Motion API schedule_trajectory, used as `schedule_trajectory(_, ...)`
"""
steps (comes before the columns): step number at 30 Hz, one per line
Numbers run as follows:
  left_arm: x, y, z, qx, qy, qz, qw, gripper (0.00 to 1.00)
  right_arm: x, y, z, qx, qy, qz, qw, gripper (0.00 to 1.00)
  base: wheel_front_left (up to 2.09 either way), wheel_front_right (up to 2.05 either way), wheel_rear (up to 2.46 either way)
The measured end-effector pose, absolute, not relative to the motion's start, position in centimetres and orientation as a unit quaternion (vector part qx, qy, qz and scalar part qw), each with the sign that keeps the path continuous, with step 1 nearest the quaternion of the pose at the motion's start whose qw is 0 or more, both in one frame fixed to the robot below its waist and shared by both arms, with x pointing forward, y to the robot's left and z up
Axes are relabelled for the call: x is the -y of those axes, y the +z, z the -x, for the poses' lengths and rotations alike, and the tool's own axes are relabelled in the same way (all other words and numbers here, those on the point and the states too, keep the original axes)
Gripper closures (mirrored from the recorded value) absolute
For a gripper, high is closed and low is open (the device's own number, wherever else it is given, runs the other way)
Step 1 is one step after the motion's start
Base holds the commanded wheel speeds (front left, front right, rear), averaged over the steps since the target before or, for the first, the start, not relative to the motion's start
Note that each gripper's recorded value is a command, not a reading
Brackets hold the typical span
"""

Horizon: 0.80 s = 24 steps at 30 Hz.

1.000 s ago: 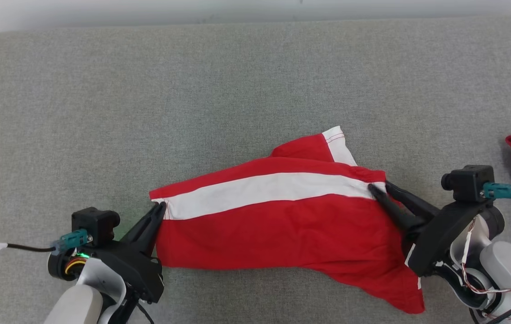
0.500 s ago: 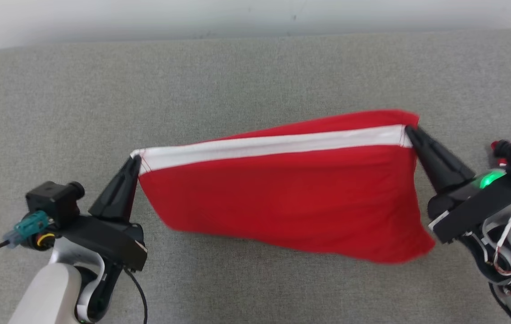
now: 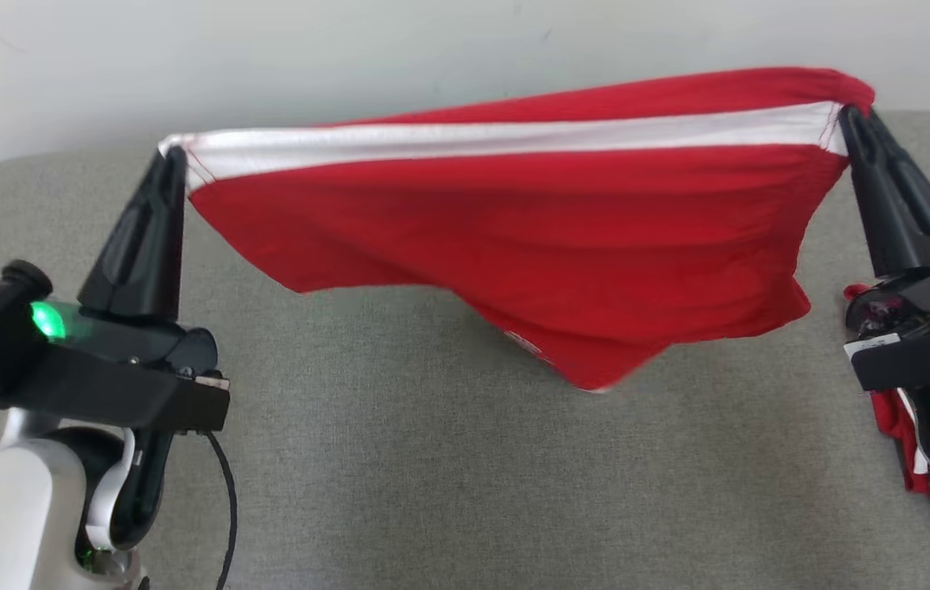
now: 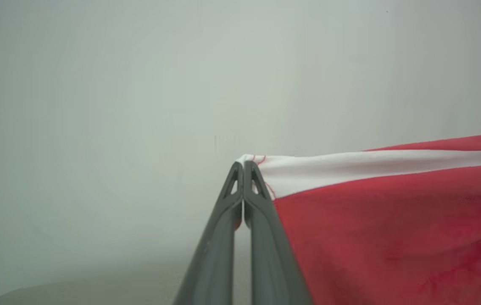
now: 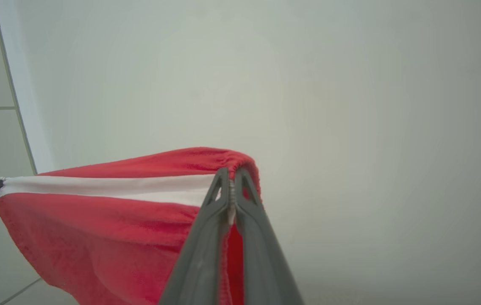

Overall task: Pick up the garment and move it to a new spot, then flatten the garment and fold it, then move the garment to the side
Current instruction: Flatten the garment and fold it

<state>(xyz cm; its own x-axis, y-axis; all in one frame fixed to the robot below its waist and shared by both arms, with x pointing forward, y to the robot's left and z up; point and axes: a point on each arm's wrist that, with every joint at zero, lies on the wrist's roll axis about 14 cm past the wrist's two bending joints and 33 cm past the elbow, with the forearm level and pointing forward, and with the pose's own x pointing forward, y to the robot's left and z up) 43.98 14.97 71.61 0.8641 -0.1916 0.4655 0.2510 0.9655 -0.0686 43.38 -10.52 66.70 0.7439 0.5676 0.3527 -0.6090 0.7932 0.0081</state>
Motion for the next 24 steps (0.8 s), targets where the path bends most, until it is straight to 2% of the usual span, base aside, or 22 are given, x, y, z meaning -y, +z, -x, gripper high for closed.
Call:
schedule_trajectory(6,-14.0,76.9,-41.0,0.311,-0.127,0.045,0.941,1.00,11.2,70.0,-41.7,0.218,0.298,-0.056,0.928,1.00,0.00,0.00,0.00)
schedule_trajectory(12,-12.7,79.0,-40.0,0.334,-0.145,0.028,0.931,1.00,11.3,71.0,-41.2,0.232,0.290,-0.059,0.927,1.00,0.00,0.00,0.00)
schedule_trajectory(18,-11.7,78.3,-42.9,0.305,-0.164,0.023,0.938,1.00,11.1,71.5,-43.4,0.238,0.282,-0.053,0.928,1.00,0.00,0.00,0.00)
schedule_trajectory(24,-10.9,78.4,-48.0,0.286,-0.170,0.017,0.943,1.00,9.9,72.4,-47.6,0.251,0.288,-0.023,0.924,1.00,0.00,0.00,0.00)
